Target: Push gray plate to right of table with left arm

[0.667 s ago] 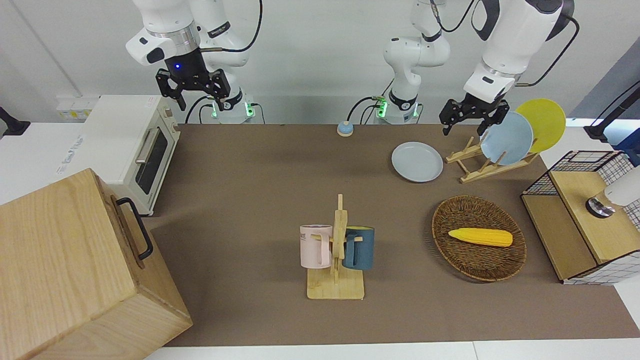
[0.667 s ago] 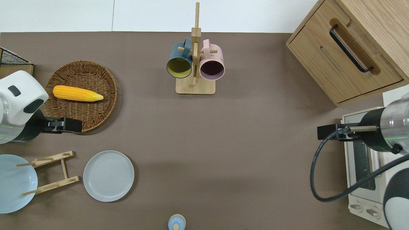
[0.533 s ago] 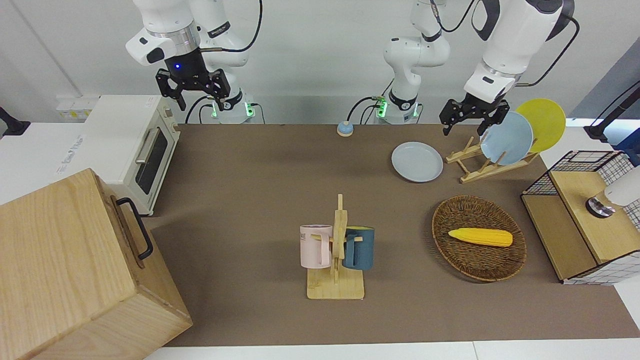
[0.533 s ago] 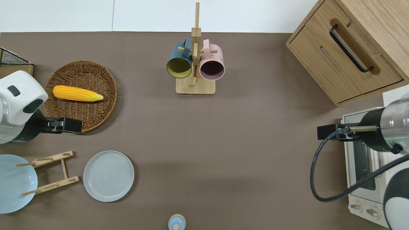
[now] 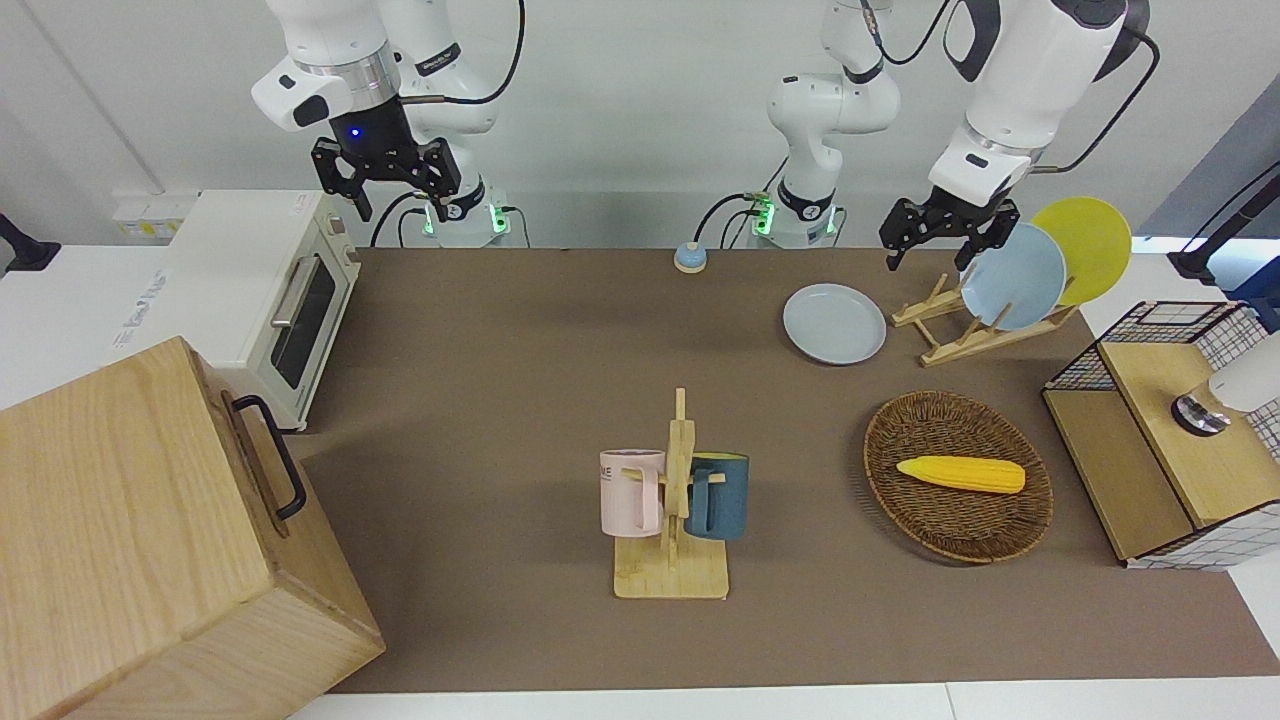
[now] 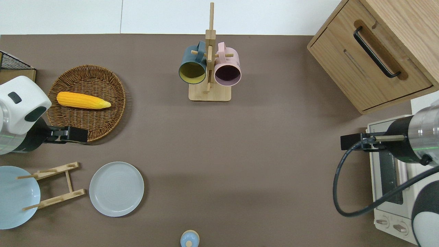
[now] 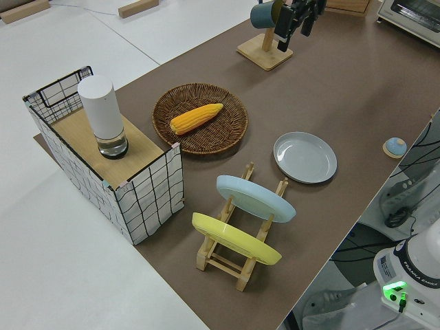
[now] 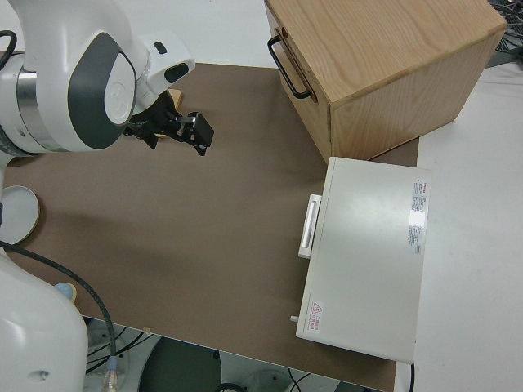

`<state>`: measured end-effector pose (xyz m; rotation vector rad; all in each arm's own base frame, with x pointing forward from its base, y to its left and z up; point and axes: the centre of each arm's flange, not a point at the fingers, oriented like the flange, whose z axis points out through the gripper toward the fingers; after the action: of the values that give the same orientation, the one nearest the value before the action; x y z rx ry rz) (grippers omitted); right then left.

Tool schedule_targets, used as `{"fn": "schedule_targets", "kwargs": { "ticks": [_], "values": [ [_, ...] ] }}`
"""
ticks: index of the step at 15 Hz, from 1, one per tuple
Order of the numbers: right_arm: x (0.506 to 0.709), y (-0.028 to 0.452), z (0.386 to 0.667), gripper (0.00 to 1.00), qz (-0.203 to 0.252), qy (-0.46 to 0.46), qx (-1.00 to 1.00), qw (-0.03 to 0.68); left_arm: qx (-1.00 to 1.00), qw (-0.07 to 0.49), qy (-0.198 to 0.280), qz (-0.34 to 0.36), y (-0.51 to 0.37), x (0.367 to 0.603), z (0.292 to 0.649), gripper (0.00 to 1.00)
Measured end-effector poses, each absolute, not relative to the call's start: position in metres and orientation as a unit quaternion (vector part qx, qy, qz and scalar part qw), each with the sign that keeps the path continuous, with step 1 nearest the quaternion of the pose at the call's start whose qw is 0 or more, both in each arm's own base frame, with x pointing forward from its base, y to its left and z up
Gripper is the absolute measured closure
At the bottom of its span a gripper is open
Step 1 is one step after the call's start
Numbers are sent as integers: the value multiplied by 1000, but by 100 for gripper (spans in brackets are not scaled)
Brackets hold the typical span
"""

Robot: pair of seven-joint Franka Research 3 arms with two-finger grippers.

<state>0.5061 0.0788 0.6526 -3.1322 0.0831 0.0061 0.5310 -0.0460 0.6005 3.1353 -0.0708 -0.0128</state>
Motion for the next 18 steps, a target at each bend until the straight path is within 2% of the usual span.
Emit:
{"fn": "schedule_targets", "kwargs": {
  "ticks": [4,8,10,16,18],
  "values": [
    [506,79,653,0,2,27,-1000,4,999,1,-20,-27,-43,528,589,1],
    [506,79,653,0,2,27,-1000,4,996,5,3,-91,-20,517,522,1],
    [506,79,653,0,2,27,-1000,4,995,5,7,-96,-16,503,491,1],
    [506,79,653,0,2,27,-1000,4,996,10,-4,-91,13,480,441,1],
    [506,79,653,0,2,27,-1000,4,995,11,2,-97,19,469,408,1]
  ]
}}
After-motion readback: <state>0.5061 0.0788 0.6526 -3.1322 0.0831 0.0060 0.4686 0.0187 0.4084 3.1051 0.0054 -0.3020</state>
